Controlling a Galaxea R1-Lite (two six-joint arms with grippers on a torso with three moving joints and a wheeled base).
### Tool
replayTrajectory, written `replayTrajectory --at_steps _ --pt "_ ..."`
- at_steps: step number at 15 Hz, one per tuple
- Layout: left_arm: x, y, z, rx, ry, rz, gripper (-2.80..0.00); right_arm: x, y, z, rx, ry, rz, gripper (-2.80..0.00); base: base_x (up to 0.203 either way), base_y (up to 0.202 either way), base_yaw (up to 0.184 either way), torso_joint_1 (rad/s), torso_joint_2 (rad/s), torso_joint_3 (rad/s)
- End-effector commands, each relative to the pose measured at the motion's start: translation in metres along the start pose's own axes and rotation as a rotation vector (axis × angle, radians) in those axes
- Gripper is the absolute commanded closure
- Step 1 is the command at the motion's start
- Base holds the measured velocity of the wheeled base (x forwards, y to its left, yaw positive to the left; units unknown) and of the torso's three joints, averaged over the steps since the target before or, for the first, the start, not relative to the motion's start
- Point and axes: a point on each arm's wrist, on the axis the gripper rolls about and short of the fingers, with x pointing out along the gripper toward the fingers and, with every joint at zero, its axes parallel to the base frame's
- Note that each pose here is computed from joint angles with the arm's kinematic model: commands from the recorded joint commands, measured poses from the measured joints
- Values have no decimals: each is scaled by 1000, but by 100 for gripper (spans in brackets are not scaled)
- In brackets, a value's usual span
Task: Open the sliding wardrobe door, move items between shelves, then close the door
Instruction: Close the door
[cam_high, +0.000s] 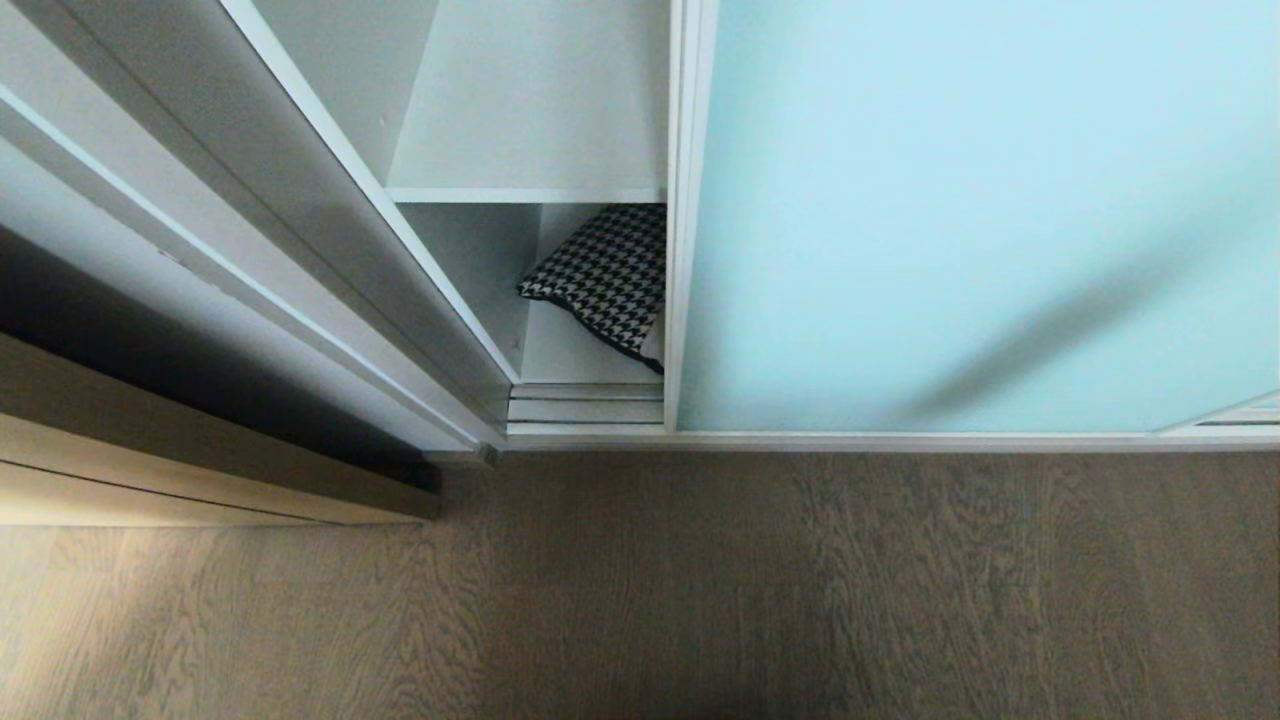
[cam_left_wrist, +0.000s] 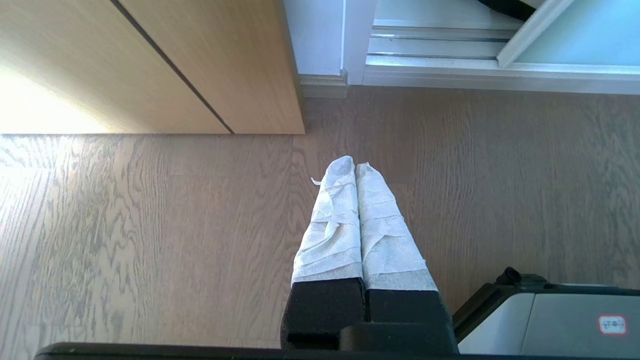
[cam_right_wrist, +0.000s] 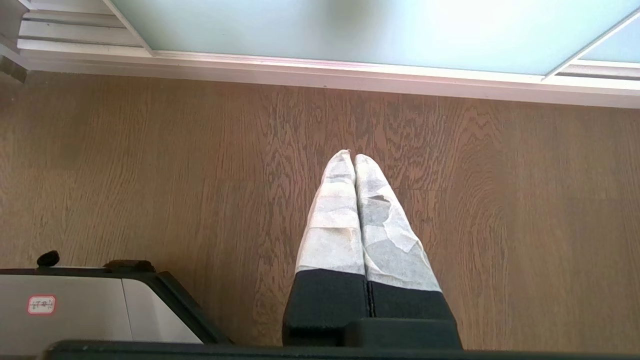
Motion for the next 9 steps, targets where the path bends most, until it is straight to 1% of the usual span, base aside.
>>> replayTrajectory --at_steps 1,2,3,4,6,7,8,9 --pt "0 0 0 -2 -1 2 0 0 0 0 0 4 0 0 0 0 0 0 0 0" --pt "0 0 2 -1 -11 7 0 0 0 0 1 4 0 0 0 0 0 0 0 0" --pt "-3 0 12 -2 -49 12 0 0 0 0 1 4 -1 0 0 0 0 0 0 0" --pt "-11 1 31 -3 -116 19 0 0 0 0 -1 4 0 0 0 0 0 0 0 0" --pt "-35 1 81 -4 -267 21 0 0 0 0 -1 4 1 0 0 0 0 0 0 0" --pt "-48 1 108 -4 -322 18 0 0 0 0 1 4 0 0 0 0 0 0 0 0" --pt "-58 1 136 -3 -359 12 0 0 0 0 -1 4 0 0 0 0 0 0 0 0" --pt "-57 1 167 -3 -359 1 0 0 0 0 2 4 -1 0 0 0 0 0 0 0"
